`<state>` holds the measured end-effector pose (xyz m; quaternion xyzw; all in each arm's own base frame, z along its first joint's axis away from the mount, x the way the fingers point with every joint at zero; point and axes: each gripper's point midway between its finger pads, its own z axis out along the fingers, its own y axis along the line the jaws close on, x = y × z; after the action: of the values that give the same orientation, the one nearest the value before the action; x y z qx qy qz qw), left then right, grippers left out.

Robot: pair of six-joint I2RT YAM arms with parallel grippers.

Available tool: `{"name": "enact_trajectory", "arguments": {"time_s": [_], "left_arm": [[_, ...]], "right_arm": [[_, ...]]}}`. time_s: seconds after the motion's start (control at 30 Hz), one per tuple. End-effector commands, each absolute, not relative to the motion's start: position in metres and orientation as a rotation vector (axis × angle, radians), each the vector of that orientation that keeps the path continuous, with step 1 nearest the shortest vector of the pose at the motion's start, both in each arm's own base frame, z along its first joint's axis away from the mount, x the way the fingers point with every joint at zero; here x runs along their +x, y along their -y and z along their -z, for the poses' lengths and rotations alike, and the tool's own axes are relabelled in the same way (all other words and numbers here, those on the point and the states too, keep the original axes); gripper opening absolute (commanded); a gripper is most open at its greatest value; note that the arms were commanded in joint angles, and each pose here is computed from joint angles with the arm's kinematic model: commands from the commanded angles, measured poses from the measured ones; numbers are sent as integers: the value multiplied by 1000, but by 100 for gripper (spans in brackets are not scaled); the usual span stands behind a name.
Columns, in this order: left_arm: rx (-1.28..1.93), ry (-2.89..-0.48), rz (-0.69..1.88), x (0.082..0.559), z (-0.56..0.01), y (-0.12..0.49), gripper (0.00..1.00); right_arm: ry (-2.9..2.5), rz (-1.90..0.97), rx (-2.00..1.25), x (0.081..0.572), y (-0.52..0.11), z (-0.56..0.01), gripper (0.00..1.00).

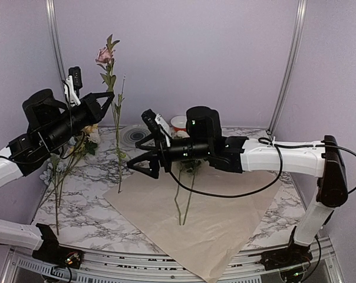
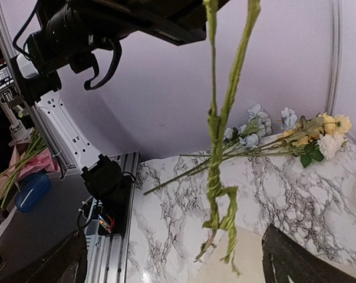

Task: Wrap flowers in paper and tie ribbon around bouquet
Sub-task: Pass from the left arm to the right

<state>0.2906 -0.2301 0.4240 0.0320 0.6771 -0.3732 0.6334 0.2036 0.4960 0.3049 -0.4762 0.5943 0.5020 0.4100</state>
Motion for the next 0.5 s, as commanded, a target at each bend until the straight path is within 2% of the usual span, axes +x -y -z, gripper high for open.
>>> {"name": "enact_trajectory", "arguments": {"time_s": [0.0, 0.17, 0.2, 0.23, 0.27, 0.37, 0.43, 0.47], "left_arm": [[107, -1383, 1076, 265, -461, 246, 0], [119, -1389, 1177, 262, -458, 264, 0], [122, -1387, 1189, 260, -459, 266, 0], [125, -1386, 1191, 260, -459, 268, 0], [125, -1386, 1190, 260, -459, 269, 0], [115, -1395, 1184, 262, -454, 270, 0], [115, -1406, 1188, 264, -450, 273, 0], [114, -1409, 1188, 264, -449, 274, 0]], "right_arm": [[-1304, -1442, -1117, 203, -513, -354, 100], [-1394, -1381, -993, 231, -526, -344, 89], [-1397, -1373, -984, 233, -527, -344, 82], [-1386, -1377, -985, 233, -527, -346, 72], [-1373, -1392, -992, 231, -527, -348, 67], [-1341, -1438, -1007, 224, -528, -352, 64], [-1344, -1441, -1006, 225, -529, -353, 50], [-1346, -1441, -1007, 225, -529, -352, 33]]}}
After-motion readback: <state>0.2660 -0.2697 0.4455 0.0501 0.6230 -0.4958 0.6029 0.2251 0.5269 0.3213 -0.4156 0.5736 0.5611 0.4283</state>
